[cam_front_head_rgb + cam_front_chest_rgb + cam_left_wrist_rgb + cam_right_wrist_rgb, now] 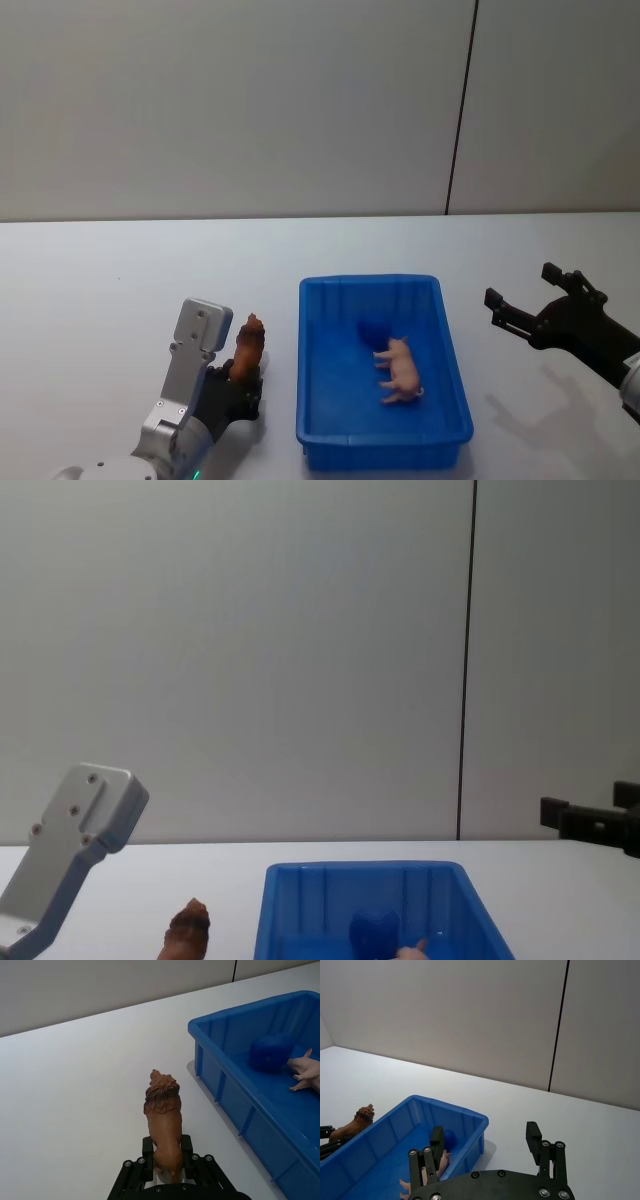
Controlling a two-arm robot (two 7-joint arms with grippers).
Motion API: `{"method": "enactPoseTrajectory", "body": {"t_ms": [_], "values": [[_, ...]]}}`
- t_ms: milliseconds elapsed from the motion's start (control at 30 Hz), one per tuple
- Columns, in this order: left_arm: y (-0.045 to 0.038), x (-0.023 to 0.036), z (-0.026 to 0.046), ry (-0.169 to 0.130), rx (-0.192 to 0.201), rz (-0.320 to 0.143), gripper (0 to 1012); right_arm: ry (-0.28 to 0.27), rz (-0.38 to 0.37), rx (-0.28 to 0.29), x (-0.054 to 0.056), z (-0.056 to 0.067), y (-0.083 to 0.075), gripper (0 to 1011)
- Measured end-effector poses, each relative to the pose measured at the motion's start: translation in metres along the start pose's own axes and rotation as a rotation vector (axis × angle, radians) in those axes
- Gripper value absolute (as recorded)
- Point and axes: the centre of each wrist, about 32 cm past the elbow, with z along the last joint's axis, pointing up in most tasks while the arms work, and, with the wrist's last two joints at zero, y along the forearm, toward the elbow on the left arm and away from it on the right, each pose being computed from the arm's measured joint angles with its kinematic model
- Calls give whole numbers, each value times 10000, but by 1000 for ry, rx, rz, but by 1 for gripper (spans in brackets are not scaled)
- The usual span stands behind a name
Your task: Pick up the two dolls from the table and place them into the box.
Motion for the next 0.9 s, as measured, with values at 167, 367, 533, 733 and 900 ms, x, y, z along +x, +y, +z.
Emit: {"method": "enactPoseTrajectory", "body": {"t_ms": [167, 367, 533, 733, 900], "values": [[-6, 2, 8, -4, -6, 2, 317, 0, 0, 0, 0, 0, 0, 1003], [0, 7, 38, -19, -30, 5, 317, 0, 0, 0, 0, 0, 0, 1004], [14, 14, 82, -38, -65, 9, 317, 0, 0, 0, 0, 0, 0, 1003], [43, 33, 189, -83, -139, 10, 317, 0, 0, 0, 0, 0, 0, 1003], [56, 52, 286, -116, -195, -3, 317, 0, 0, 0, 0, 0, 0, 1003]]}}
